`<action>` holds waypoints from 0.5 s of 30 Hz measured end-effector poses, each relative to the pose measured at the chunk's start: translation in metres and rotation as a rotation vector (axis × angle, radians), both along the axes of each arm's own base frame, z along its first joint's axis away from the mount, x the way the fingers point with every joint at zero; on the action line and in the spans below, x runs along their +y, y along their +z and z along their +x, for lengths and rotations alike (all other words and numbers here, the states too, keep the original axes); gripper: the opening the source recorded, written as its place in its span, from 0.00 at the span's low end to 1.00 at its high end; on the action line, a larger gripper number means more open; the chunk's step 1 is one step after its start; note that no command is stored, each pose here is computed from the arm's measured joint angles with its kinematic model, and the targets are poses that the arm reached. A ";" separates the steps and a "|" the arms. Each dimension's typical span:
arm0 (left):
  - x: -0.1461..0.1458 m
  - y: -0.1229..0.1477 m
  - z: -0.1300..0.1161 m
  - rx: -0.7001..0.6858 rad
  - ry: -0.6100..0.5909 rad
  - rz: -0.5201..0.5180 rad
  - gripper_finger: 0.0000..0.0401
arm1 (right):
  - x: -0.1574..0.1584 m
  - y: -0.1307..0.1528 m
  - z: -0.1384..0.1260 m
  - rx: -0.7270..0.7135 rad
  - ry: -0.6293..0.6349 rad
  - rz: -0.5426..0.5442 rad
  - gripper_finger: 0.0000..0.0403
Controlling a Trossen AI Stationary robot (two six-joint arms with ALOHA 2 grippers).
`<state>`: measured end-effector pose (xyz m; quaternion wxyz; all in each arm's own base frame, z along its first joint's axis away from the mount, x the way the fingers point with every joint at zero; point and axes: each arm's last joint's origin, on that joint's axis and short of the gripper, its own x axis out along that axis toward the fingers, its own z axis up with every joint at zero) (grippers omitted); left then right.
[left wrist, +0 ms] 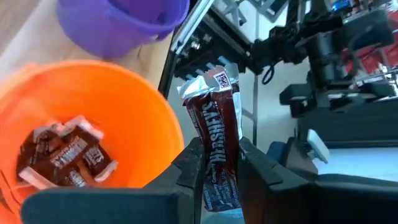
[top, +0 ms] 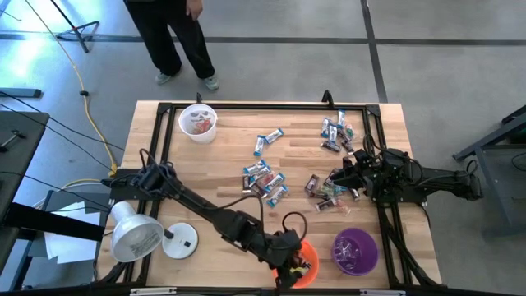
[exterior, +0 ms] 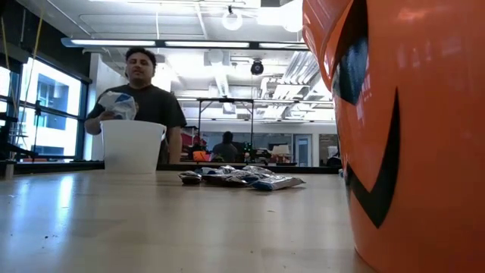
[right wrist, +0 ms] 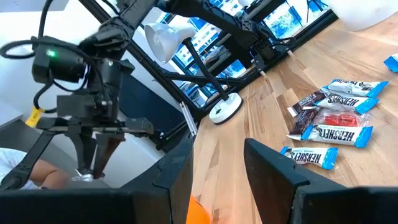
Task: Organize candy in baskets
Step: Put the brown chocolate into the orange bucket
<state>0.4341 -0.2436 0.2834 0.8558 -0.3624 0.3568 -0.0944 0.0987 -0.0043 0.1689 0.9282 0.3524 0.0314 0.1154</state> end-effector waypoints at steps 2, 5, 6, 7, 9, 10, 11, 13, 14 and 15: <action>-0.004 -0.005 0.002 -0.006 -0.006 -0.015 0.13 | 0.000 0.000 0.000 0.000 0.000 0.000 0.34; -0.005 -0.006 0.001 0.007 -0.014 -0.005 0.13 | 0.000 0.000 0.000 0.000 0.000 0.000 0.34; -0.005 -0.006 0.000 0.002 -0.018 0.012 0.13 | 0.000 0.000 0.000 0.000 0.000 0.000 0.34; -0.004 -0.007 0.001 -0.002 -0.017 0.037 0.13 | 0.000 0.000 0.000 0.000 0.000 0.000 0.34; 0.002 -0.009 0.002 -0.003 -0.004 0.090 0.13 | 0.000 0.000 0.000 0.000 0.000 0.000 0.34; 0.004 -0.009 0.003 -0.011 -0.002 0.111 0.13 | 0.000 0.000 0.000 0.000 0.000 0.000 0.34; 0.006 -0.009 0.004 -0.018 -0.007 0.123 0.13 | 0.000 0.000 0.000 0.001 0.000 0.000 0.34; 0.011 -0.010 0.006 -0.026 -0.013 0.156 0.13 | 0.000 0.000 0.000 0.001 0.000 0.000 0.34; 0.013 -0.011 0.007 -0.019 -0.020 0.175 0.13 | 0.000 0.000 0.000 0.000 0.000 0.000 0.34; 0.016 -0.012 0.007 -0.012 -0.029 0.196 0.14 | 0.000 0.000 0.000 0.000 0.000 0.000 0.34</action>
